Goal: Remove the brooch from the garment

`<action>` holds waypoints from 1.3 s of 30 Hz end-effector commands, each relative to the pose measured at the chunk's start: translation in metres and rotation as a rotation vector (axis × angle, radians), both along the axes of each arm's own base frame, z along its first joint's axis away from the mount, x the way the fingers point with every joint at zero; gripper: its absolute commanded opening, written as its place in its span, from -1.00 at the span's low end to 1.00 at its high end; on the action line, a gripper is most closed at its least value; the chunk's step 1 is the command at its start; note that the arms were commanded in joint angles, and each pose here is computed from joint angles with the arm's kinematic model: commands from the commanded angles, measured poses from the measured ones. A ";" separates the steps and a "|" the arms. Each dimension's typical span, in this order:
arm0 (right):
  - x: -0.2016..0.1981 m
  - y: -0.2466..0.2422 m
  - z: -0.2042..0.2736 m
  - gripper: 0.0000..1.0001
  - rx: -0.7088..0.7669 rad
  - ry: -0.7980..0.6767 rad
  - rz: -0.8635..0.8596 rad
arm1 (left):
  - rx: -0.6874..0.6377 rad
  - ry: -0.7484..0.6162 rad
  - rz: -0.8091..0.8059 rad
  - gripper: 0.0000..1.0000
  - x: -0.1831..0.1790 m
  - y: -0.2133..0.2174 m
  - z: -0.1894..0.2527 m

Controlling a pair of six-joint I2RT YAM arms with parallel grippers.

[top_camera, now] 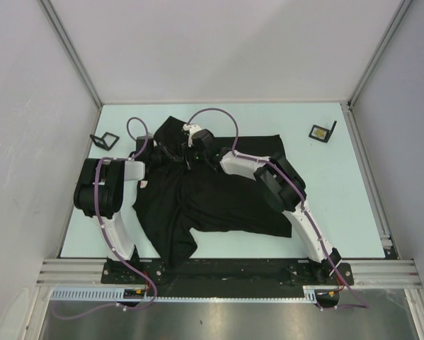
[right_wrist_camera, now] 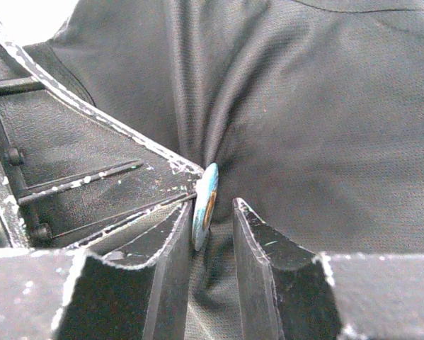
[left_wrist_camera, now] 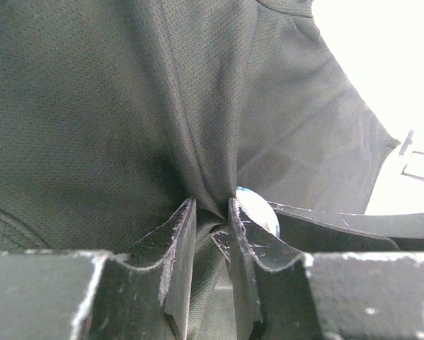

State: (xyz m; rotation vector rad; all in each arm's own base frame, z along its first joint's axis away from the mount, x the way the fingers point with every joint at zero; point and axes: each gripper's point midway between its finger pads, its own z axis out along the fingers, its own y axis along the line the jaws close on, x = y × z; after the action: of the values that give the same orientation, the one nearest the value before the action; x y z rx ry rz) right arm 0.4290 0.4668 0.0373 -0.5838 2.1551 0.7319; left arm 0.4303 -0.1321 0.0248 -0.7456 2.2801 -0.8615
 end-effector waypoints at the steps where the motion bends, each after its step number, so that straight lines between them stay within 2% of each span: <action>1: 0.016 0.011 0.069 -0.29 0.091 -0.122 -0.001 | -0.005 -0.052 -0.027 -0.39 -0.003 -0.008 0.020; 4: 0.016 0.012 0.074 -0.16 0.098 -0.131 0.001 | -0.005 -0.079 0.000 -0.29 -0.004 -0.003 0.029; 7: 0.018 0.013 0.082 -0.11 0.105 -0.145 -0.001 | 0.001 -0.105 0.021 -0.22 -0.005 0.002 0.037; 18: 0.023 0.018 0.082 -0.13 0.088 -0.151 -0.002 | 0.013 -0.097 0.048 -0.23 -0.014 0.013 0.032; 21: 0.023 0.015 0.082 -0.20 0.077 -0.154 -0.008 | 0.014 -0.087 0.042 -0.25 -0.015 0.013 0.028; 25: 0.023 0.013 0.084 -0.39 0.074 -0.162 -0.013 | 0.024 -0.081 0.035 -0.29 -0.015 0.013 0.026; 36: 0.019 0.011 0.080 -0.70 0.068 -0.160 0.002 | 0.032 -0.048 0.014 -0.39 -0.012 0.011 0.018; 39: 0.018 0.011 0.079 -0.90 0.067 -0.157 0.004 | 0.019 -0.056 0.010 -0.39 -0.008 0.010 0.023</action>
State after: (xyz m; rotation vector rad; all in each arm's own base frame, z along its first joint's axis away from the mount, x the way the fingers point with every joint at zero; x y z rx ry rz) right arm 0.4421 0.4735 0.0637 -0.6010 2.0887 0.7012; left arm 0.4088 -0.1168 0.0328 -0.7741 2.2551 -0.8111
